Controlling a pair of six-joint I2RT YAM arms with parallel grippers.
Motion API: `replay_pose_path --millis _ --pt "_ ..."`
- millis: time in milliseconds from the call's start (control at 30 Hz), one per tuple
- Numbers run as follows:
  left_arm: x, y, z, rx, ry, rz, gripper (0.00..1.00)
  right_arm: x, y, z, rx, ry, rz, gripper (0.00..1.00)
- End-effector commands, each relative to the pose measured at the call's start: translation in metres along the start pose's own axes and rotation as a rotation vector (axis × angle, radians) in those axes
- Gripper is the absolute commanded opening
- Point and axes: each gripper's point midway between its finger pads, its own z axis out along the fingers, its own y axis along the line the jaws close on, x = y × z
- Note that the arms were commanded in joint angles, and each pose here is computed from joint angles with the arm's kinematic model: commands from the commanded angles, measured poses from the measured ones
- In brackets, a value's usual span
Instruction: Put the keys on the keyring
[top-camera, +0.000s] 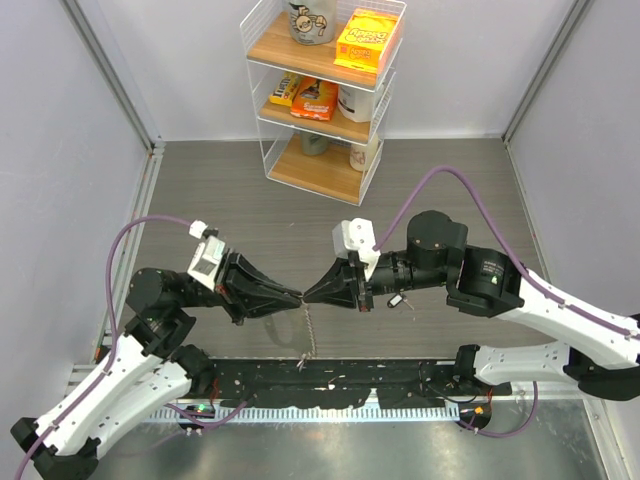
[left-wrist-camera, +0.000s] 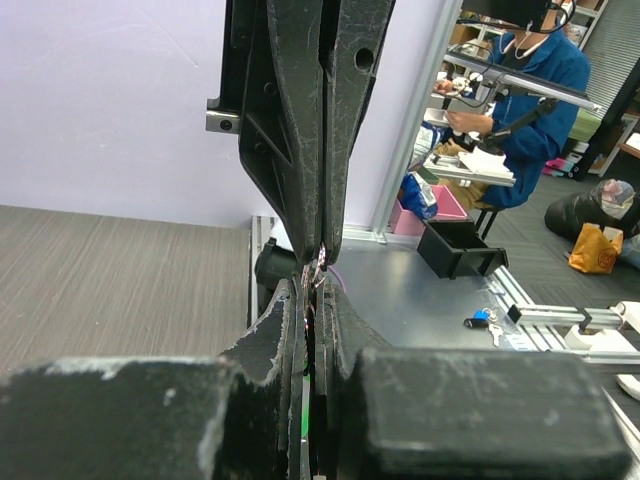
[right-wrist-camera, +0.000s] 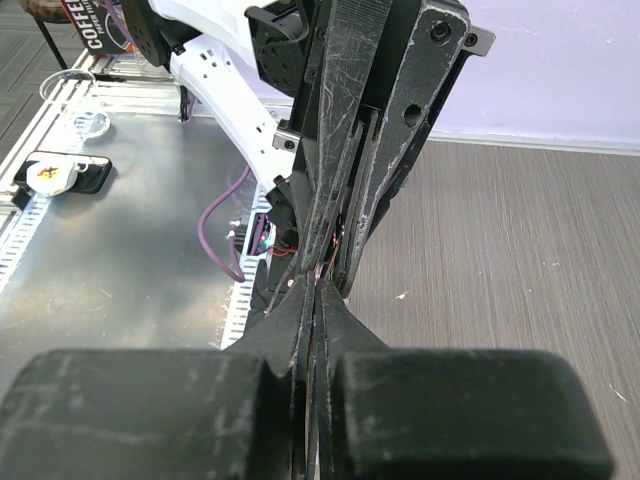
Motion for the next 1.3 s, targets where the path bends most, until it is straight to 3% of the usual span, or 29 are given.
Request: replay_pose_path --millis 0,100,300,500,1000,1067,1167,1267 --pt "-0.011 -0.010 -0.001 0.028 -0.025 0.044 0.00 -0.056 0.014 -0.023 -0.020 -0.195 -0.099 0.05" --pt "-0.015 -0.012 0.000 0.032 -0.031 0.035 0.03 -0.055 0.013 -0.023 -0.019 -0.203 -0.105 0.05" --pt "-0.022 -0.014 0.001 0.027 -0.052 0.028 0.33 -0.064 0.016 -0.027 -0.018 -0.269 -0.138 0.05" --pt "-0.027 -0.014 0.000 0.013 -0.076 0.030 0.47 -0.074 0.022 -0.035 -0.032 -0.345 -0.171 0.05" --pt "-0.039 -0.019 0.003 0.031 -0.103 0.020 0.52 -0.082 0.030 -0.039 -0.060 -0.444 -0.200 0.05" --pt "-0.039 -0.019 0.003 0.032 -0.102 0.019 0.49 -0.083 0.031 -0.040 -0.061 -0.447 -0.201 0.05" --pt "-0.039 -0.021 0.004 0.048 -0.096 0.019 0.36 -0.084 0.031 -0.040 -0.064 -0.447 -0.204 0.05" --pt "-0.040 -0.021 0.005 0.055 -0.097 0.011 0.34 -0.085 0.031 -0.041 -0.060 -0.447 -0.206 0.05"
